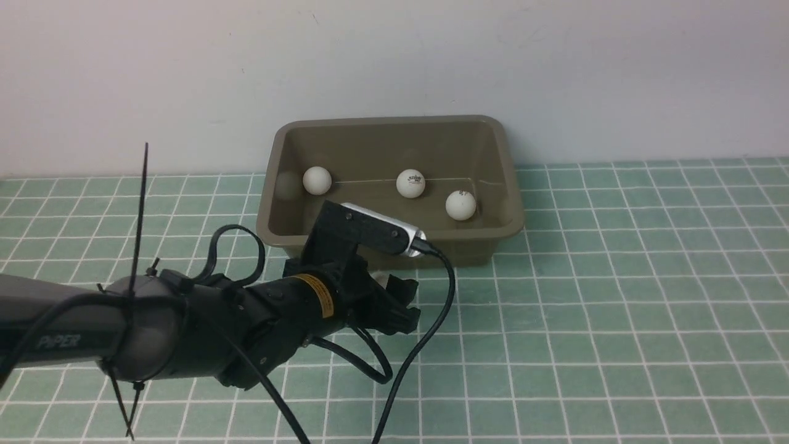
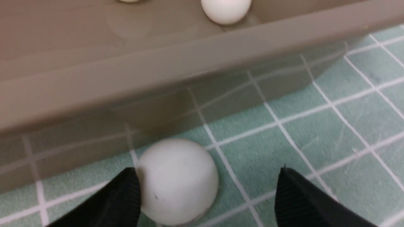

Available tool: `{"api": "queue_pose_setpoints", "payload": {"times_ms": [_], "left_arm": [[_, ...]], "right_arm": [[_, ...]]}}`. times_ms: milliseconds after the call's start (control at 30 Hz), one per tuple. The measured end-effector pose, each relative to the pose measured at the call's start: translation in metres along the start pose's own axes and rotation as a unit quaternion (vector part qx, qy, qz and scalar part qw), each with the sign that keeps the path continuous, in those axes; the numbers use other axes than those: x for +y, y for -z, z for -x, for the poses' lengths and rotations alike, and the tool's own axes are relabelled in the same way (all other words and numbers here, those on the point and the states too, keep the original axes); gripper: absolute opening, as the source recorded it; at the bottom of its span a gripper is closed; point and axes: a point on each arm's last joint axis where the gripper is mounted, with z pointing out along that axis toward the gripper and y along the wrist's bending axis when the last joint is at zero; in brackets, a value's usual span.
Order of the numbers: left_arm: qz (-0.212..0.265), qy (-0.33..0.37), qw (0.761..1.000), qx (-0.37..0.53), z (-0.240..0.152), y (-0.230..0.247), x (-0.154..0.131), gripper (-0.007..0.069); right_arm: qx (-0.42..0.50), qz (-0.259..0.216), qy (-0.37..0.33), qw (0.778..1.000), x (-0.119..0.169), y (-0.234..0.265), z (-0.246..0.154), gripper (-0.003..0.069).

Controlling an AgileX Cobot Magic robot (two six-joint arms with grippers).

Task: Put the table tennis balls in the box on the green coffee tablecloth.
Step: 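Reach for and grasp a ping pong ball on the table beside the basket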

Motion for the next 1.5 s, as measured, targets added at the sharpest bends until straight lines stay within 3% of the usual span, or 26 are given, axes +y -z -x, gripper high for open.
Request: {"api": "queue_pose_setpoints", "payload": {"times_ms": [400, 733, 1033, 1267, 1500], "left_arm": [[-0.002, 0.010, 0.999, -0.036, -0.010, -0.011, 0.004, 0.0494], [-0.003, 0.010, 0.999, -0.036, -0.010, -0.011, 0.004, 0.0200], [-0.013, -0.003, 0.999, -0.033, -0.010, -0.011, 0.002, 0.0015], [-0.041, -0.019, 0.999, -0.025, -0.012, -0.011, -0.003, 0.0015], [-0.063, -0.019, 0.998, -0.016, -0.014, -0.010, -0.007, 0.0117]], "right_arm": [[0.000, 0.000, 0.000, 1.000, 0.000, 0.000, 0.000, 0.0445], [0.000, 0.000, 0.000, 1.000, 0.000, 0.000, 0.000, 0.0445], [0.000, 0.000, 0.000, 1.000, 0.000, 0.000, 0.000, 0.0445], [0.000, 0.000, 0.000, 1.000, 0.000, 0.000, 0.000, 0.0445], [0.000, 0.000, 0.000, 1.000, 0.000, 0.000, 0.000, 0.0445]]}}
